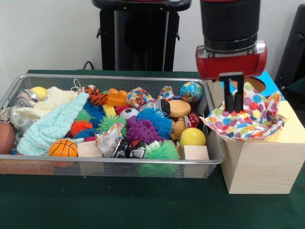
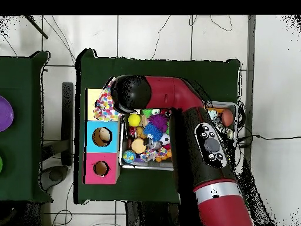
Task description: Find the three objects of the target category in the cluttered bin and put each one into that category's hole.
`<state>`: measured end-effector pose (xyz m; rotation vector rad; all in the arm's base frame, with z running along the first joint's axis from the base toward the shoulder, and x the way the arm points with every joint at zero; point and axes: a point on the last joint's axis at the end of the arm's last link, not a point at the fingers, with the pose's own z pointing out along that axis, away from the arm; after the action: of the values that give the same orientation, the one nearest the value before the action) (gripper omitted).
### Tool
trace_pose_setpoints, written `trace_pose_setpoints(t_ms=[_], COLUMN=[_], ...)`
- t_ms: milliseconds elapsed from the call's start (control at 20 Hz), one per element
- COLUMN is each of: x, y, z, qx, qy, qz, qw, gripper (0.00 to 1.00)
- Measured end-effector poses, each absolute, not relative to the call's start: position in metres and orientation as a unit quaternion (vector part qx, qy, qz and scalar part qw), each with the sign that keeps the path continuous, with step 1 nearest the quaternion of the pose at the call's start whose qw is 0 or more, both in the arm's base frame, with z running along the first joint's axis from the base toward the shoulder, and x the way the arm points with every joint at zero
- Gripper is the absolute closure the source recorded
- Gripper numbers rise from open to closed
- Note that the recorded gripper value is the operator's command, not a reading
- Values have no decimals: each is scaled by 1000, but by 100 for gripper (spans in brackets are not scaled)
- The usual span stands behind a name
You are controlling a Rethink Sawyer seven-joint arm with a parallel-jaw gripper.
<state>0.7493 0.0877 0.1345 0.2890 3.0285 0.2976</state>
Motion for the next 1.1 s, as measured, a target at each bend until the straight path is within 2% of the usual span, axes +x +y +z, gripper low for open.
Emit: trace_pose_setpoints(t_ms=[500, 1100], x=[743, 743], y=[84, 90], z=[110, 115], qx=[87, 74], qy=[991, 992], qz=[101, 92], qw=[29, 36], gripper=[100, 100])
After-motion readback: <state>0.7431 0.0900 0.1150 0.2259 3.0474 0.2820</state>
